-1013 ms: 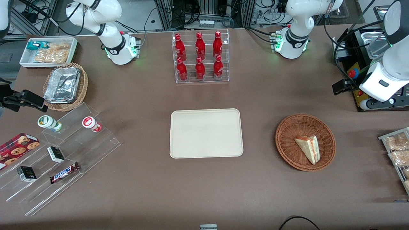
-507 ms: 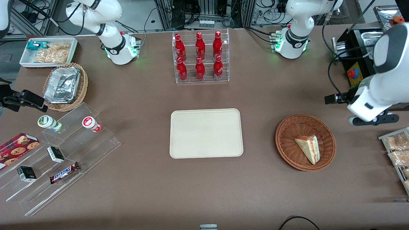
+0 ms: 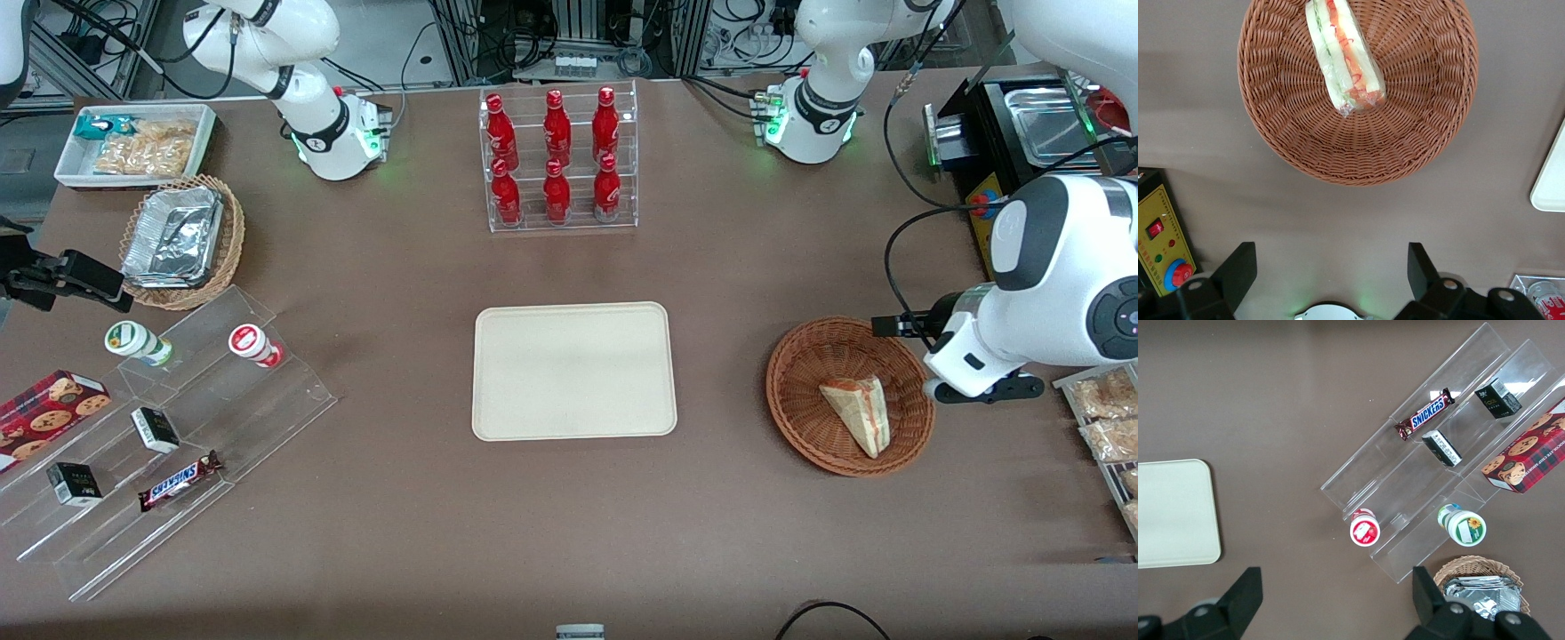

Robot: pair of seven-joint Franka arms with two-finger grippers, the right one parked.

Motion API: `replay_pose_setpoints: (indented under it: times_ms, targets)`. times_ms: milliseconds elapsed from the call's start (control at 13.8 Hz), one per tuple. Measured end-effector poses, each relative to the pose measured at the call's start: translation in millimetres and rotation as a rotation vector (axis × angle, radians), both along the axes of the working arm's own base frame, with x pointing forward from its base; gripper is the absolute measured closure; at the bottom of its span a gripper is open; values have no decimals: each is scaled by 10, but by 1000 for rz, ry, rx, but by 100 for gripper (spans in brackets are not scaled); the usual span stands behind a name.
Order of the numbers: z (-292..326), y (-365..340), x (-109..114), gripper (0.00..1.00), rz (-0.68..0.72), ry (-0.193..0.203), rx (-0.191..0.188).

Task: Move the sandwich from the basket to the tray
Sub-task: 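Move the left gripper over the wrapped sandwich in the wicker basket, then lower the left gripper around the sandwich's crust edge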

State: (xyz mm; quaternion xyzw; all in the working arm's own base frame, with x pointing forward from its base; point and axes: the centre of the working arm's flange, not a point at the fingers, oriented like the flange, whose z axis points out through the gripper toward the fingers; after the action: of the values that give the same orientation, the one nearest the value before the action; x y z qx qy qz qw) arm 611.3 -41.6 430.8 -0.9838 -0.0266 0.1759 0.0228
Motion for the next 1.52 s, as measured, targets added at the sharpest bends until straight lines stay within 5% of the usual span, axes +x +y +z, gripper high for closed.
replay_pose_setpoints:
  times_ms: [362, 579, 941, 1520]
  targets:
    - [52, -4, -14, 0, 17, -8, 9]
    - [-324, 85, 35, 0, 147, 1, 47]
    - [-1280, 182, 1, 0, 319, -59, 76]
    - [-1849, 218, -121, 0, 372, -118, 60]
